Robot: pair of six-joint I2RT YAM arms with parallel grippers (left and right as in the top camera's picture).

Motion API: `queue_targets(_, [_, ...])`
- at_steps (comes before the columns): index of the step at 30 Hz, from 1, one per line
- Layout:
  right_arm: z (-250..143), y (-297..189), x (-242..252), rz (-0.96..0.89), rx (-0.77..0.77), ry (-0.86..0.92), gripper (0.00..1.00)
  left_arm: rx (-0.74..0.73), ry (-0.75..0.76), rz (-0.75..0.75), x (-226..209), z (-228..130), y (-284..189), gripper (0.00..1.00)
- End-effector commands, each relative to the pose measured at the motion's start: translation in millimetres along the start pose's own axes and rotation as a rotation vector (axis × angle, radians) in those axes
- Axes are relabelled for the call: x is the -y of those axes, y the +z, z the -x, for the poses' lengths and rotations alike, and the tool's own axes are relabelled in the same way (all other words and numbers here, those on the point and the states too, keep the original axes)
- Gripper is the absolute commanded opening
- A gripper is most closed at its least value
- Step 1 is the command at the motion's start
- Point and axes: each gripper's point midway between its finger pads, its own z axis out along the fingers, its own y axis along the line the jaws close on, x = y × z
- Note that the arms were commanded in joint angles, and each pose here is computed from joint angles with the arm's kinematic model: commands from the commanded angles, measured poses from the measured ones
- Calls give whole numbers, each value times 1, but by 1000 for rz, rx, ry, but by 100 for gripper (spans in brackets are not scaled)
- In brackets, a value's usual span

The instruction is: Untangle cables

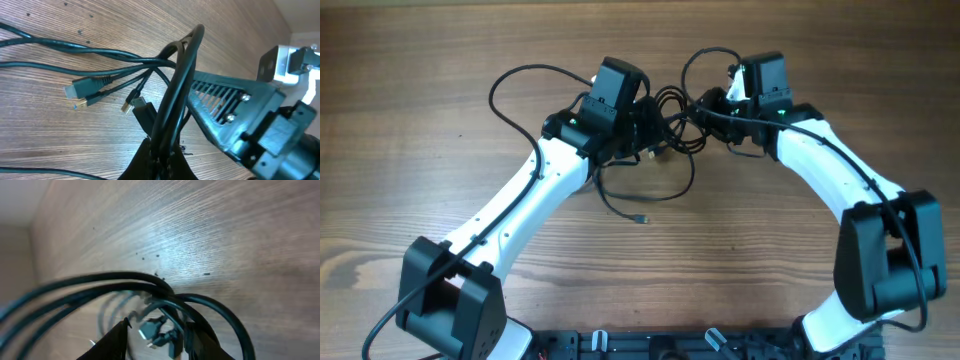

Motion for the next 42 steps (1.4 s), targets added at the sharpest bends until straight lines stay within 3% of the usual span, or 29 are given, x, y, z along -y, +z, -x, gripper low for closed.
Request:
queue_targets(1, [6,1,6,10,-9,-250,42,30,62,-36,12,6,-14,4])
queue_targets(7, [17,-32,21,128,-43,-326,45,3,163,-71,13,6,-18,4])
queue_targets(11, [-2,-32,24,132,-117,-348,47,-64,354,-285,49,-4,-27,4])
queue_targets(14, [14,-50,-1,255,-59,-389,52,-125,423,-378,60,-16,-34,4])
queue_targets(16, [33,-73,-12,277,20,-461,56,-201,425,-438,60,-26,-42,4])
queue_targets(20, [32,-114,-45,372,113,-753,59,-304,389,-570,64,-31,-62,4])
queue_targets(27, [6,-110,-64,388,78,-903,63,-409,335,-707,69,-35,-87,4])
queue_targets(31, [11,-98,-54,257,80,-908,54,-452,349,-795,80,-39,-101,4])
queue_targets(33, [29,-93,-38,118,119,-805,33,-458,358,-820,83,-39,-105,4])
queue_targets(34, [40,-95,-31,59,153,-726,18,-452,356,-817,82,-37,-105,4])
queue_targets(37, [65,-114,-27,42,246,-583,7,-391,312,-748,69,-20,-97,4])
queue_targets(42, [95,-196,-31,31,469,-429,4,-113,84,-137,-40,38,-50,4])
